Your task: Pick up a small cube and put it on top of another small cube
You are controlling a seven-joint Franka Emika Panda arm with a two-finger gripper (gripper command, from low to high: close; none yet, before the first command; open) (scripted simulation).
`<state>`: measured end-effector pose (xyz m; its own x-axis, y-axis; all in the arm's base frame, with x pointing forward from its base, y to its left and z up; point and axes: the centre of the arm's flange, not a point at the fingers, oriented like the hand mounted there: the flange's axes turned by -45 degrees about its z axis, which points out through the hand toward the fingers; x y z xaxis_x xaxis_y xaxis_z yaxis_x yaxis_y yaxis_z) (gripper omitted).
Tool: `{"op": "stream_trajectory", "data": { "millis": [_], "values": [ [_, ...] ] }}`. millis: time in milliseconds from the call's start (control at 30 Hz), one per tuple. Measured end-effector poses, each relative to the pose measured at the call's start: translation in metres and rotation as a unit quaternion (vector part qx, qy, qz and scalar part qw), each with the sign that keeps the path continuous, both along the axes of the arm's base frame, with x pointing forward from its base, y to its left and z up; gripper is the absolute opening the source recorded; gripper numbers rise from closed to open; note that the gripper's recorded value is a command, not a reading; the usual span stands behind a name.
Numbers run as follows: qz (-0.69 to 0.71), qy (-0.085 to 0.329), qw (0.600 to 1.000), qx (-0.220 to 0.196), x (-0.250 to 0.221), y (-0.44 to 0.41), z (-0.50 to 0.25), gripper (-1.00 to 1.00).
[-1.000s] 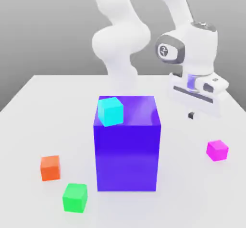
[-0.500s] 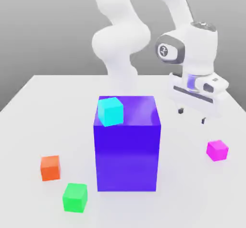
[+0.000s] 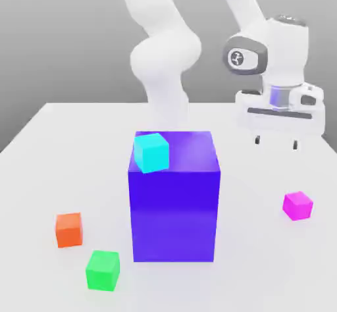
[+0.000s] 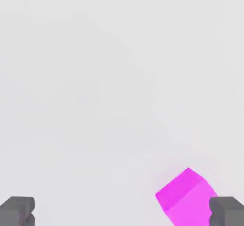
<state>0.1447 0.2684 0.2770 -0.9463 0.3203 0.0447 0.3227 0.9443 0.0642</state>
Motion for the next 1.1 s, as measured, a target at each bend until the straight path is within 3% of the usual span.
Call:
{"op": "stream_trajectory", "data": {
  "millis": [567, 1100],
  "values": [
    [0.149, 0.002, 0.989, 0.027, 0.028, 0.035, 0.035, 1.00],
    [0.277, -0.019, 0.960, -0.027, 0.077, 0.046, -0.076, 1.00]
  ]
}}
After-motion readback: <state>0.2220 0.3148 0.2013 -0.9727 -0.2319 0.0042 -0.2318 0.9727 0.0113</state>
